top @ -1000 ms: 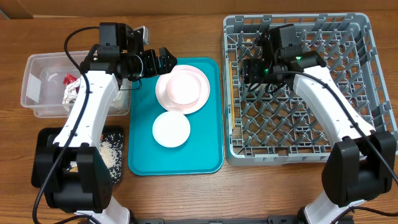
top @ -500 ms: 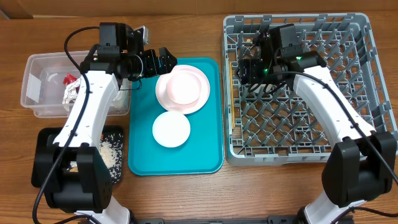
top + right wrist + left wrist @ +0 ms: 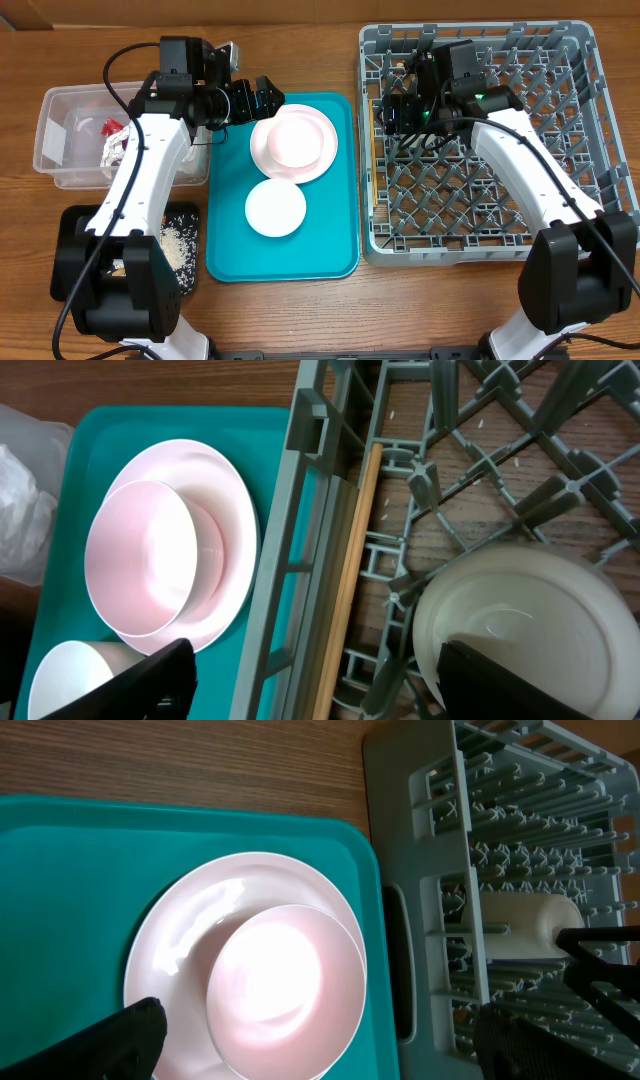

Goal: Sort waste into correct bins and load items into the dishwasher

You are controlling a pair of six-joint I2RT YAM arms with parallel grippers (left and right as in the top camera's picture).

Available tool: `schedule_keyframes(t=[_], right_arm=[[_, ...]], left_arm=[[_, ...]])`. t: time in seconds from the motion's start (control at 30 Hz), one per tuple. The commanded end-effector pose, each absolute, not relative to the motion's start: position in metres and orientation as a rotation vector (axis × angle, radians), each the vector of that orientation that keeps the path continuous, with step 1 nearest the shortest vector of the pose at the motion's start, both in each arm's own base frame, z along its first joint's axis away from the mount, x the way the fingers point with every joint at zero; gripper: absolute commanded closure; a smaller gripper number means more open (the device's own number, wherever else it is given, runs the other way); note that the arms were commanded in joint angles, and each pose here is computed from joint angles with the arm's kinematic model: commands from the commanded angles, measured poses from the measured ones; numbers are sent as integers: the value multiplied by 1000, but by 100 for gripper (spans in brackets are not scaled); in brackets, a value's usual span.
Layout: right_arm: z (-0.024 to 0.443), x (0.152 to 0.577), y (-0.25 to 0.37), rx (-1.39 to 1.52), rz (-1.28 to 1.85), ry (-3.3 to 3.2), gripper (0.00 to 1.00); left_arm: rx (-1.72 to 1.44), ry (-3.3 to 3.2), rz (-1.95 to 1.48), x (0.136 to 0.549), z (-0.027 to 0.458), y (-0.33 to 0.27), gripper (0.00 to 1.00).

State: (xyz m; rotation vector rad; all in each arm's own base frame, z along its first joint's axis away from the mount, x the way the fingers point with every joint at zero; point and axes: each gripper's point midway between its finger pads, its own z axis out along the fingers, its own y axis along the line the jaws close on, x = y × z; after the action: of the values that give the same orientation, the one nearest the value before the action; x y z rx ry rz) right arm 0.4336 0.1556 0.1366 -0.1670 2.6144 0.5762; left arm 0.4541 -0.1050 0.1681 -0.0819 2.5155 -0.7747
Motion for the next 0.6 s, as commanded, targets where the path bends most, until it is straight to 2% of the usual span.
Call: schedule_keyframes(t=[0.0,0.57], right_arm=[[128,428,155,-161,569,2645,20],[194,432,144,-155,494,2495,20]], left_arm=[[-48,2503,-761,458,171,-107,0],[-48,2503,-761,458,171,-107,0]])
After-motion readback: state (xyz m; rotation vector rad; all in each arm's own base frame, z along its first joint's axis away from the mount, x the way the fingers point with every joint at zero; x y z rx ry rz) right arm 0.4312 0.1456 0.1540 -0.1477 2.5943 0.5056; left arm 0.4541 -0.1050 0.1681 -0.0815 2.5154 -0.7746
